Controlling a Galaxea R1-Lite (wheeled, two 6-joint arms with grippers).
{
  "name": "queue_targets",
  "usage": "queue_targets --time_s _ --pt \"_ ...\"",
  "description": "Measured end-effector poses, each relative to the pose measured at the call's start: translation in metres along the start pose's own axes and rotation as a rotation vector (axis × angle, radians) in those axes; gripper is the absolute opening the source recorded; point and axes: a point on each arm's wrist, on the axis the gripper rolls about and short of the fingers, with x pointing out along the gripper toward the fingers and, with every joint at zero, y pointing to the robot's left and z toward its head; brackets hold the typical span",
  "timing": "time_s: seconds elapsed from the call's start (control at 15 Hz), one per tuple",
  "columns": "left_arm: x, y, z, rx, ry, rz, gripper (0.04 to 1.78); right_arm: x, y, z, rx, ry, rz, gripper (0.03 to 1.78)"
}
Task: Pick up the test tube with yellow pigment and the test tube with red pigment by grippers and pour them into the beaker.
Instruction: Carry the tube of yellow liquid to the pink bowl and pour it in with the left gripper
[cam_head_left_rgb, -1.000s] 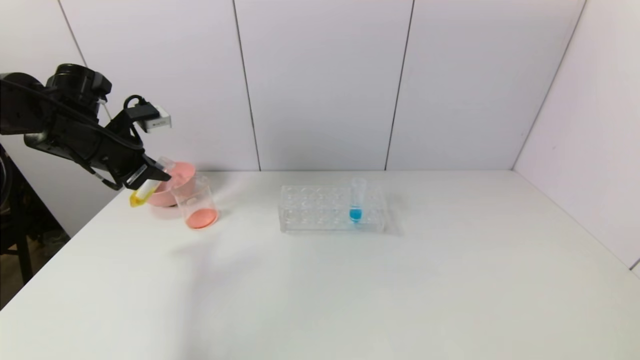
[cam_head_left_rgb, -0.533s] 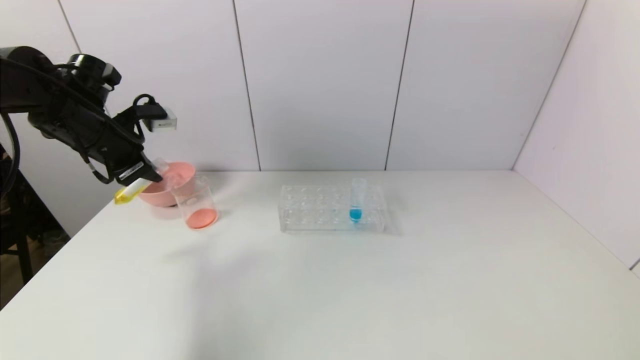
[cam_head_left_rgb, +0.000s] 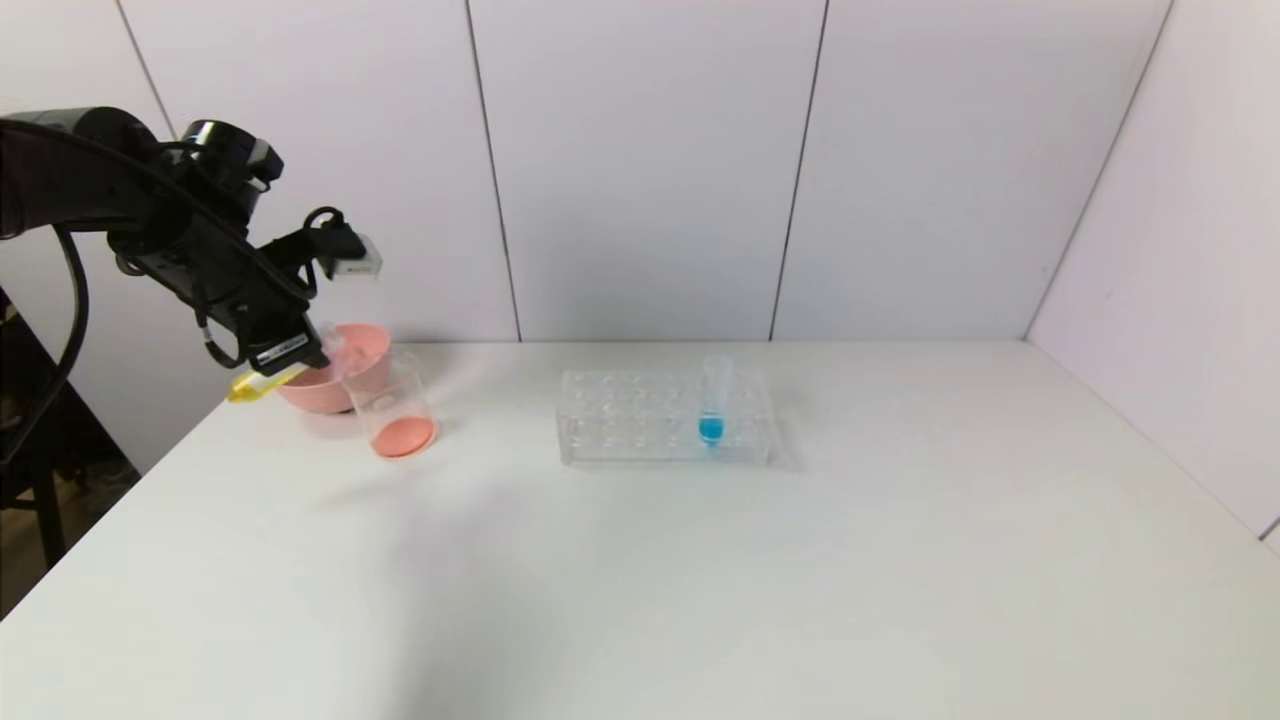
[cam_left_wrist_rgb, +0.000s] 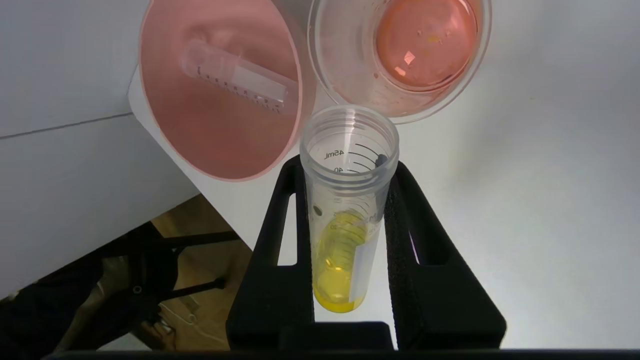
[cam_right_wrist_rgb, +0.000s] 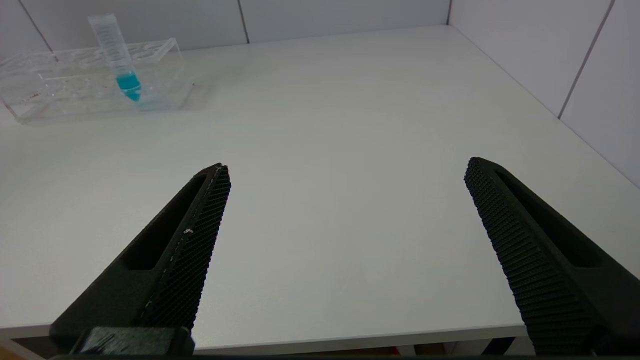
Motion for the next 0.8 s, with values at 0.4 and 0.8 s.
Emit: queue_targets --time_s 0.4,0.8 --pt "0.007 -0.013 0.017 0.066 0.081 0.042 0.43 0.000 0.000 0.000 0.000 0.000 0.000 1.71" --pt "0.014 -0.020 0.024 0.122 0.182 0.101 0.43 0.000 0.000 0.000 0.000 0.000 0.000 1.71"
